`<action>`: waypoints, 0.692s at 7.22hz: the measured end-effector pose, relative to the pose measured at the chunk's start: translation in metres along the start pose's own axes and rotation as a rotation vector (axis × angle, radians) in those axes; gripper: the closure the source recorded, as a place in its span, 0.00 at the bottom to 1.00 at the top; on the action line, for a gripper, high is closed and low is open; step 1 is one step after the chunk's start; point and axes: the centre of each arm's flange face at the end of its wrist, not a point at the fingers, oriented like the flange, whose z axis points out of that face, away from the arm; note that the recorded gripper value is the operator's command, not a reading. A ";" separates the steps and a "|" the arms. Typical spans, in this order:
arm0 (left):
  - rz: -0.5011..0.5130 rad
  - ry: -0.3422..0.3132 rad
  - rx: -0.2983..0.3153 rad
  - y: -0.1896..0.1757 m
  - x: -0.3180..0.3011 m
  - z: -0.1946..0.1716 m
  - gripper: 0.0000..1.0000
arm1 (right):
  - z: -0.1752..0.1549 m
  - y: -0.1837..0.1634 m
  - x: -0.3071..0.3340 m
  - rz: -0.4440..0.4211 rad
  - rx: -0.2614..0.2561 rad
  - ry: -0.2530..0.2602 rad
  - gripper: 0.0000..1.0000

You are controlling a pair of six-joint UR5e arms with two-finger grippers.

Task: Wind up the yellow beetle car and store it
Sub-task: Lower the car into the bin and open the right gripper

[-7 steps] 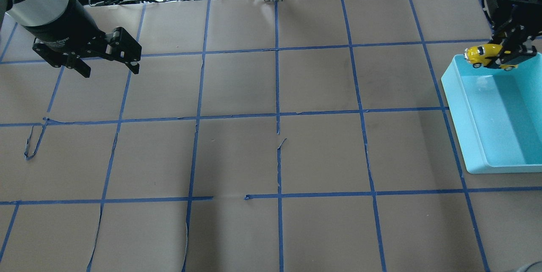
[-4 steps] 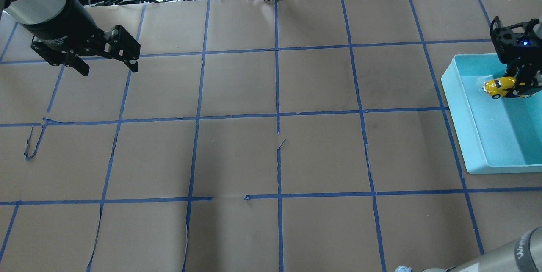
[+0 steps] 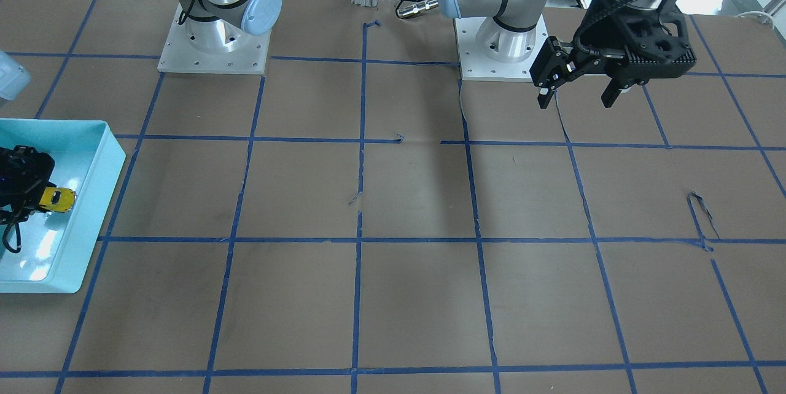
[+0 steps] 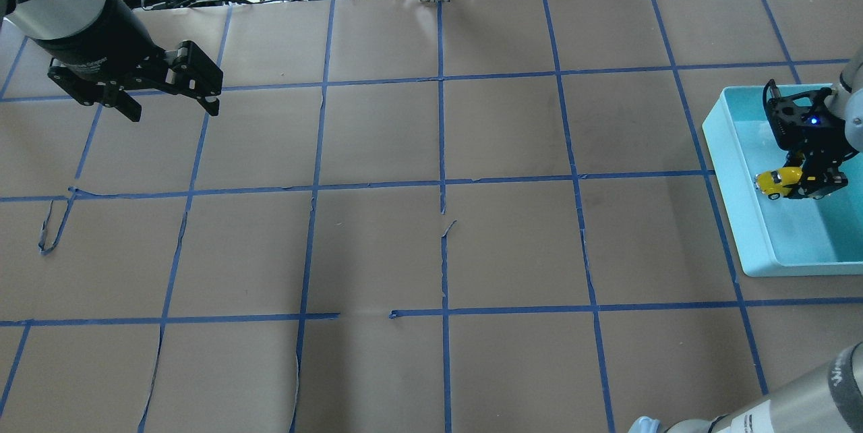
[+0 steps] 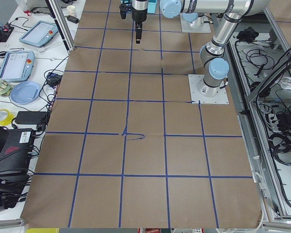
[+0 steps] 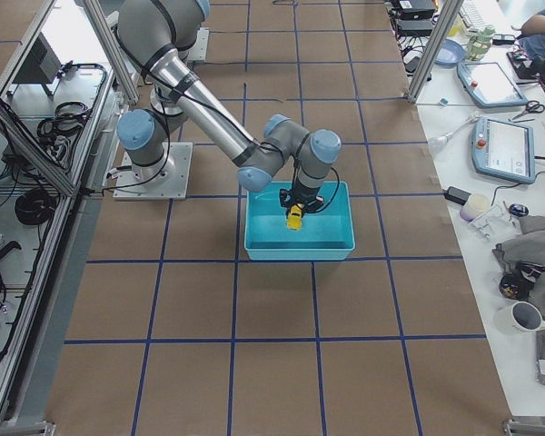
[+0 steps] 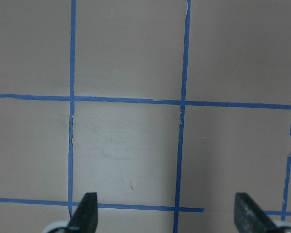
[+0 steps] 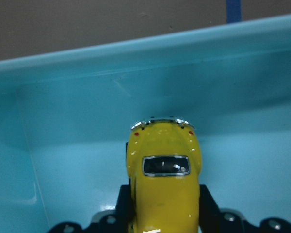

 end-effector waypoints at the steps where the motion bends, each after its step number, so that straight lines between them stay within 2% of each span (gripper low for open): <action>1: 0.000 0.000 0.001 0.000 0.000 -0.001 0.00 | 0.004 0.003 -0.002 0.008 0.007 -0.004 0.00; 3: 0.001 0.001 0.005 0.001 0.000 -0.002 0.00 | -0.004 0.006 -0.001 0.026 0.002 0.021 0.00; 5: 0.001 0.000 0.006 0.001 0.000 -0.003 0.00 | -0.029 0.009 -0.001 0.077 -0.014 0.078 0.00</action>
